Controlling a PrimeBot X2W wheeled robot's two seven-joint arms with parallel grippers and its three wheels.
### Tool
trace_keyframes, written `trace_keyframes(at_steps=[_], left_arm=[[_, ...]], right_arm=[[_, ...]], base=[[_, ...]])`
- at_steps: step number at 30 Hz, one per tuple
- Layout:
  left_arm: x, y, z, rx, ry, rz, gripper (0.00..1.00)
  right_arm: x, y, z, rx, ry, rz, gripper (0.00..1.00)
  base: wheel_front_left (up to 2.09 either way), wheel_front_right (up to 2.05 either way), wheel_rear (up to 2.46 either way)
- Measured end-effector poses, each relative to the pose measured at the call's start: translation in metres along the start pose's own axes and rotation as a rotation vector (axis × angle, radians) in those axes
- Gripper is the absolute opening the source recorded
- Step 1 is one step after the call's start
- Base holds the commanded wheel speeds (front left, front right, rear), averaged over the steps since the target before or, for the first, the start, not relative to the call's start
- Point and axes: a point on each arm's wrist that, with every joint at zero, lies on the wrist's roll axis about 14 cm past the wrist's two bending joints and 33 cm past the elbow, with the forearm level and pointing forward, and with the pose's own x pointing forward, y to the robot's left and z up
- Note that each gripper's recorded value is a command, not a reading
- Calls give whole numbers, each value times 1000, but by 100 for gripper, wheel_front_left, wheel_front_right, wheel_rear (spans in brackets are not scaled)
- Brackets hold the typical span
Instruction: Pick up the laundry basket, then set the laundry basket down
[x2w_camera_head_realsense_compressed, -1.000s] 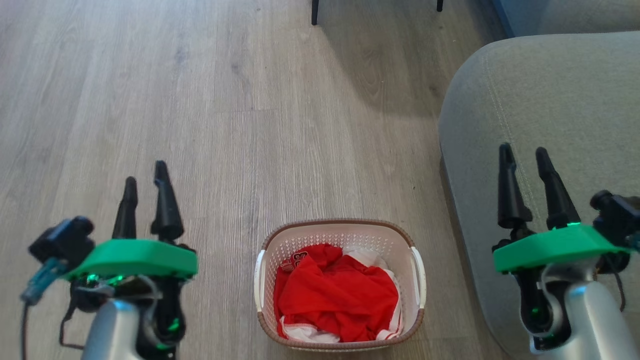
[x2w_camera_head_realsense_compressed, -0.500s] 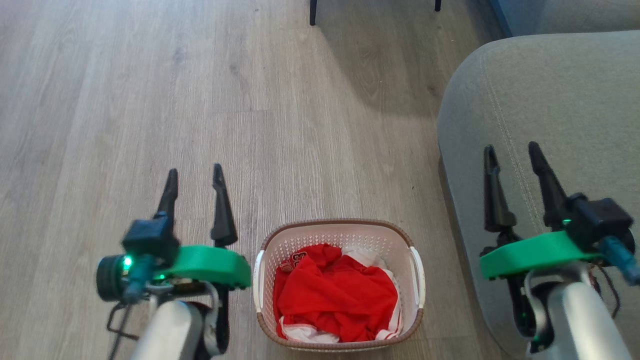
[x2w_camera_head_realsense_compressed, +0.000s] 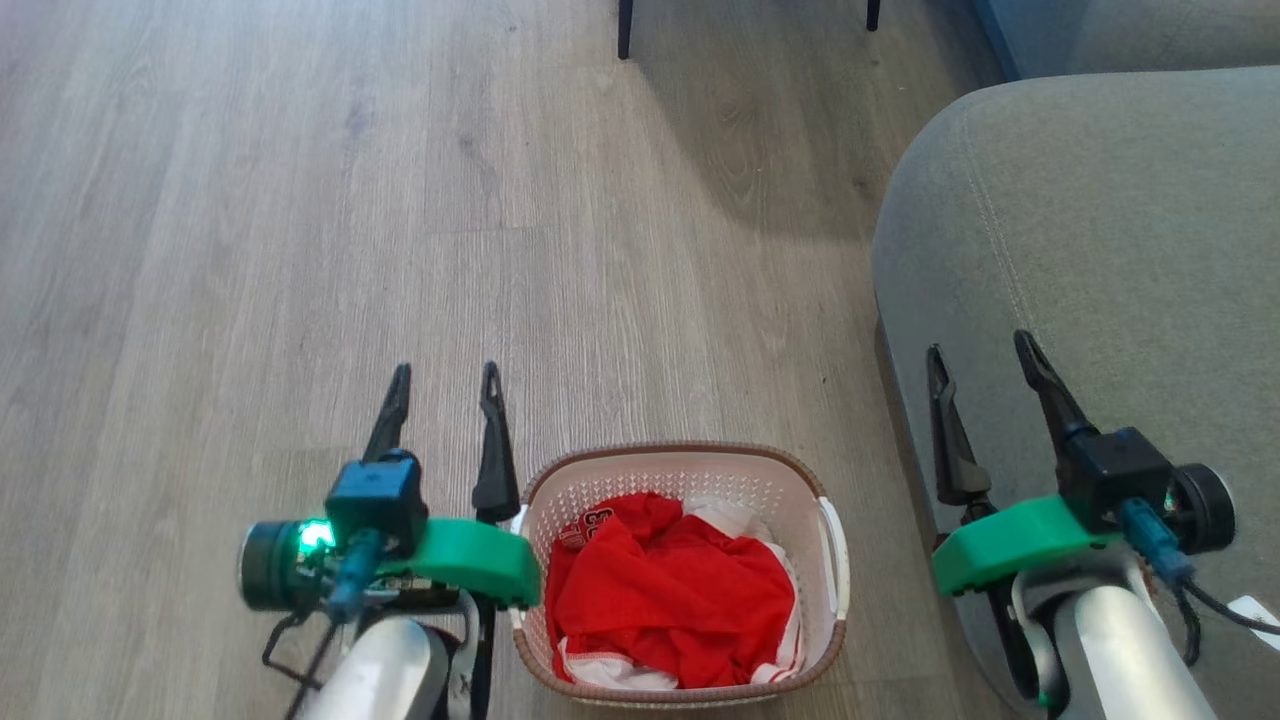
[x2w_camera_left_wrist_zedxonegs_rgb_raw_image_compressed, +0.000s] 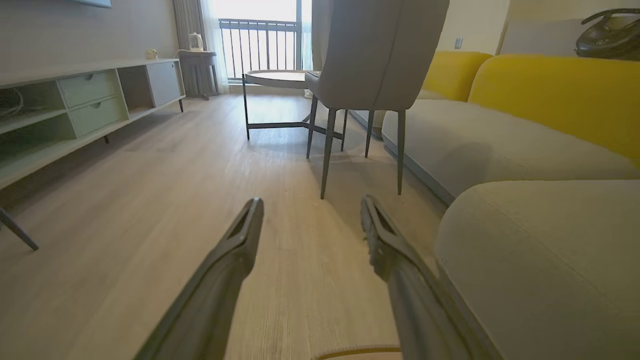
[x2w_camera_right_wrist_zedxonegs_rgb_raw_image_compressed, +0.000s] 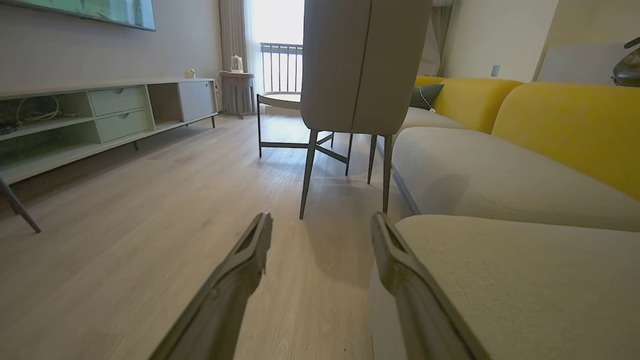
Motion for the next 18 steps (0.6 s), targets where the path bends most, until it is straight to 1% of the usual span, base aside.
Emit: trace_keyframes(at_steps=[3,5,6,8,12,15,18], left_arm=[[1,-8,-2,-116,14,-65,100],[2,8,-7,-147,26,-1,100],[1,17,-8,-145,25,27,100],[1,25,-7,-90,9,35,100],[4,18,12,-21,-67,0,100],[5,22,21,-26,-99,12,100],[6,23,28,-43,-120,19,100]], right_arm=[[0,1,0,-19,-3,6,100],[-3,0,-14,-9,34,0,100],[-4,0,-14,-14,35,1,100],[-2,1,-5,-40,7,8,100],[2,4,11,-85,-50,22,100],[3,7,19,-112,-76,32,100],[4,8,21,-113,-83,36,100]], base=[[0,0,0],[0,0,0],[0,0,0],[0,0,0],[0,0,0],[0,0,0],[0,0,0]])
